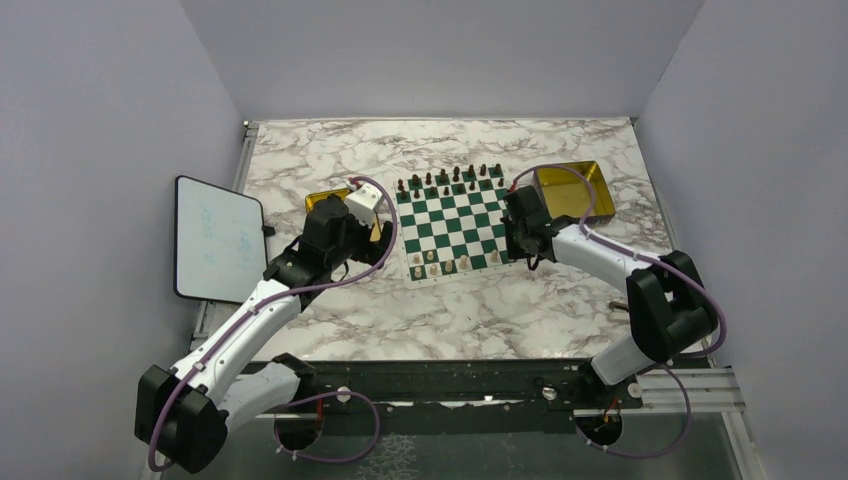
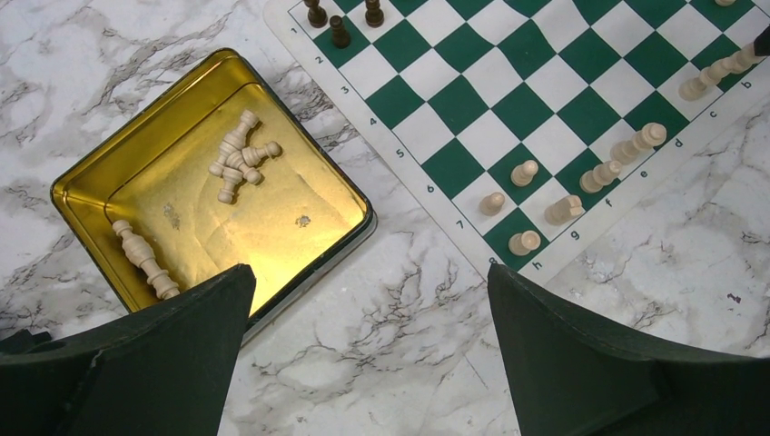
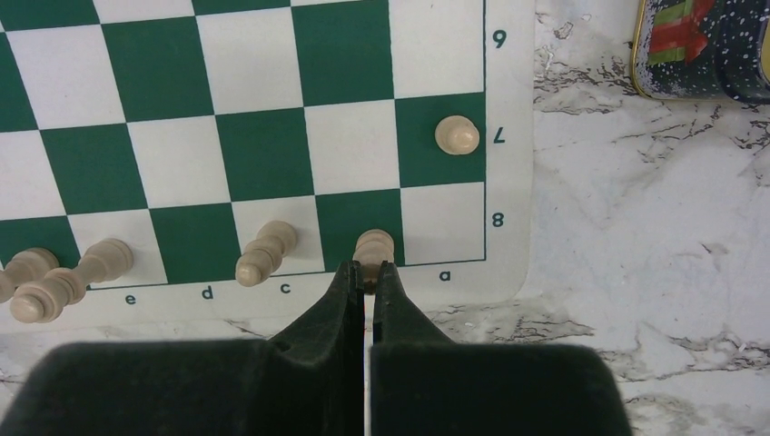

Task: Set up the chess pieces on the board
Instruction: Place the chess piece on the chessboard.

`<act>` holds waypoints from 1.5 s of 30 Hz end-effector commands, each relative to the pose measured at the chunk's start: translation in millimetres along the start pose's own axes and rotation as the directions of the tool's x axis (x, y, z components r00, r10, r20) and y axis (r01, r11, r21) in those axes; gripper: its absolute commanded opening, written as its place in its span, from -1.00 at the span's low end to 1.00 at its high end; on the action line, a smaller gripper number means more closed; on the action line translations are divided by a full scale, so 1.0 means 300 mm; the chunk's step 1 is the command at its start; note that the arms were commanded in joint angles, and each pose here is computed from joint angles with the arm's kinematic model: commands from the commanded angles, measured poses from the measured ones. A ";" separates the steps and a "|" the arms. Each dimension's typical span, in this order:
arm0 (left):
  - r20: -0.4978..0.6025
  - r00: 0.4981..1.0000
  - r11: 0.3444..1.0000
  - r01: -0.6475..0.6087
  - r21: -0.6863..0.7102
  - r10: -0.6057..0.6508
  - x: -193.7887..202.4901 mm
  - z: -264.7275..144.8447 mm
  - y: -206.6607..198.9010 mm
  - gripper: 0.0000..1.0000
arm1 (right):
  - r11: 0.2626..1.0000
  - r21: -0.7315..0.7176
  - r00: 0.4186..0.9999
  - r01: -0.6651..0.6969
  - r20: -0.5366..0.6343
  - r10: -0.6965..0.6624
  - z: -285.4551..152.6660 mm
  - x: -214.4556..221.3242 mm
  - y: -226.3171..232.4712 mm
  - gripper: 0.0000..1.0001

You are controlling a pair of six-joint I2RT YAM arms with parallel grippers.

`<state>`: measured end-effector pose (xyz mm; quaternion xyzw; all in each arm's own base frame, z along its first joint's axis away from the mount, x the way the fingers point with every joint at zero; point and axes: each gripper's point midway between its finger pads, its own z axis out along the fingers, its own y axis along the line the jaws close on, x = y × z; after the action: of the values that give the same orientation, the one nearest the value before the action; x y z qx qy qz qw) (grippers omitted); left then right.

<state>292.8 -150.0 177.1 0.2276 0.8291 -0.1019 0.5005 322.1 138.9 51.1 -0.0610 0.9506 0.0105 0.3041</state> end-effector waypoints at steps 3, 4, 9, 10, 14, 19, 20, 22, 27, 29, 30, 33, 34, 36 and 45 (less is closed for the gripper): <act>0.009 1.000 1.000 0.000 0.003 0.000 -0.004 0.008 -0.003 0.98 | 1.000 -0.011 1.000 -0.011 -0.025 0.010 0.001 -0.023 0.015 -0.98; 0.010 1.000 1.000 0.002 0.002 -0.002 -0.003 0.007 -0.003 0.98 | 1.000 -0.011 1.000 -0.010 -0.025 0.010 0.001 -0.026 0.016 -0.98; 0.011 1.000 1.000 0.004 0.006 -0.004 -0.001 0.005 -0.005 0.98 | 1.000 -0.022 0.999 -0.010 -0.050 0.009 0.013 -0.015 0.021 -0.98; 0.009 1.000 1.000 0.004 0.006 -0.004 0.001 0.006 -0.006 0.98 | 1.000 -0.026 0.998 -0.008 -0.057 0.007 0.017 -0.009 0.025 -0.98; 0.010 1.000 1.000 0.004 0.008 -0.004 0.001 0.003 -0.006 0.98 | 0.999 -0.032 0.997 -0.011 -0.079 0.008 0.026 0.004 0.029 -0.98; 0.007 1.000 1.000 0.004 0.010 -0.004 0.004 0.005 -0.007 0.98 | 1.000 -0.025 0.996 -0.014 -0.092 0.011 0.034 0.013 0.025 -0.70; 0.007 1.000 1.000 0.004 0.009 -0.004 0.004 0.005 -0.007 0.98 | 1.000 -0.025 0.996 -0.015 -0.090 0.012 0.035 0.011 0.026 -0.63; 0.009 1.000 1.000 0.004 0.009 -0.004 0.001 0.002 -0.007 0.98 | 1.000 -0.027 0.996 -0.017 -0.084 0.015 0.033 0.006 0.028 -0.50; 0.018 1.000 1.000 0.001 0.006 -0.001 -0.005 -0.005 -0.004 0.98 | 1.000 -0.014 0.997 -0.021 -0.073 0.020 0.028 -0.017 0.024 -0.33; 0.019 1.000 1.000 0.001 0.005 -0.001 -0.005 -0.006 -0.004 0.98 | 1.000 -0.013 0.998 -0.025 -0.057 0.025 0.017 -0.034 0.023 -0.29; 0.022 1.000 1.000 0.000 0.005 0.000 -0.007 -0.007 -0.004 0.98 | 1.000 -0.015 0.998 -0.027 -0.052 0.026 0.012 -0.041 0.024 -0.27; 0.023 1.000 1.000 0.001 0.005 -0.001 -0.008 -0.010 -0.004 0.98 | 0.999 -0.016 0.999 -0.036 -0.039 0.036 -0.007 -0.064 0.024 -0.16; 0.023 1.000 1.000 0.002 0.006 -0.002 -0.009 -0.009 -0.004 0.98 | 0.999 -0.016 0.999 -0.040 -0.033 0.039 -0.014 -0.072 0.024 -0.13; 0.025 1.000 1.000 0.002 0.011 -0.002 -0.010 -0.008 -0.008 0.98 | 0.999 -0.017 0.999 -0.049 -0.019 0.049 -0.030 -0.085 0.023 -0.07; 0.032 0.999 0.999 0.015 0.051 -0.016 -0.016 -0.006 -0.032 0.98 | 0.986 0.024 0.982 -0.166 0.098 0.162 -0.129 -0.166 -0.071 -0.06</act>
<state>291.4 -150.5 174.5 0.2289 0.8303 -0.1040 0.4973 334.6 141.1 86.8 -0.0230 0.9491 0.0329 0.3123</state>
